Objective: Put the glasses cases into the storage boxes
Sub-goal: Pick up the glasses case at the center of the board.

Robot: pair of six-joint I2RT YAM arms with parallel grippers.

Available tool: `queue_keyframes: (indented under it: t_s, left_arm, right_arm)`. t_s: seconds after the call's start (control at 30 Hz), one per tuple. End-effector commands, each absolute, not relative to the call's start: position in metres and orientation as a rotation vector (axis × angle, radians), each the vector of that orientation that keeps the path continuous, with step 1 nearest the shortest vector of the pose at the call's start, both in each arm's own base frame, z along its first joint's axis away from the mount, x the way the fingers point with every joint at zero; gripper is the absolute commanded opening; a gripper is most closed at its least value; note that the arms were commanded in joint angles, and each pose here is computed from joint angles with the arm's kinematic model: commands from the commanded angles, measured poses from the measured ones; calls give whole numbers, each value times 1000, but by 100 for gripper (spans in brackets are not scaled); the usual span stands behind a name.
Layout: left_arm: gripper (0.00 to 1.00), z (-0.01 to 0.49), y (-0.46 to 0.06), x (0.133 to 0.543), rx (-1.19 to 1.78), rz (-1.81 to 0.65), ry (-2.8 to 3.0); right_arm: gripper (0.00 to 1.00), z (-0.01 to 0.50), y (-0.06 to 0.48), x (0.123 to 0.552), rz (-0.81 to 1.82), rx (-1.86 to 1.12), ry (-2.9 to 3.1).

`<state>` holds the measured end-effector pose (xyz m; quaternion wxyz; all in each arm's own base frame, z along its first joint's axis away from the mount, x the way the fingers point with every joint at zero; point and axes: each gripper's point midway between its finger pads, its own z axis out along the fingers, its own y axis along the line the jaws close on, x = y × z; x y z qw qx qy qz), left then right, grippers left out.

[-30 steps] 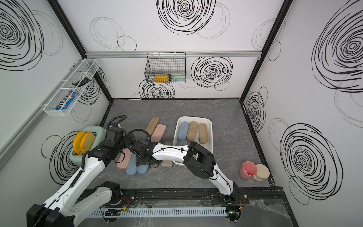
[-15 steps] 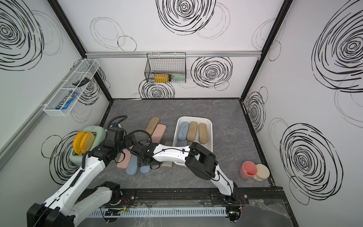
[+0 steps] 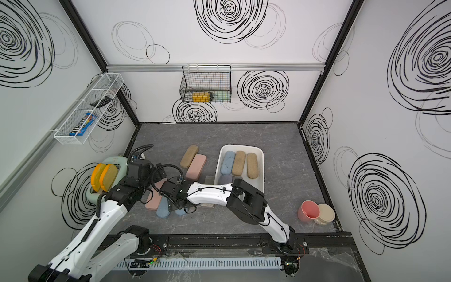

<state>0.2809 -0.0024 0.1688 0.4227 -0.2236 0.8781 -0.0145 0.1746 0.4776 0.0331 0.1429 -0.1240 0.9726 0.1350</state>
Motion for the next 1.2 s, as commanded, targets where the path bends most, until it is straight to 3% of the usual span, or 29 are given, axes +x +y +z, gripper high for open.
queue_keyframes:
  t_s: [0.0,0.23,0.43,0.87,1.17]
  left_arm:
    - [96,173,3,283,-589,-20,2181]
    - [96,174,-3,284,-571,-43,2177]
    - [96,176,-10,284,-542,-64,2175]
    - [96,183,-20,280,-502,-90,2157]
    - [96,181,-73,279,-291,-288,2196]
  right_arm:
    - [89,26,468,180,308,-312,2809]
    - [69,36,466,183,338,-308,2781]
    - [61,65,477,184,413,-325,2732]
    - [54,151,420,188,398,-283,2634]
    - [54,198,309,183,356,-155,2651]
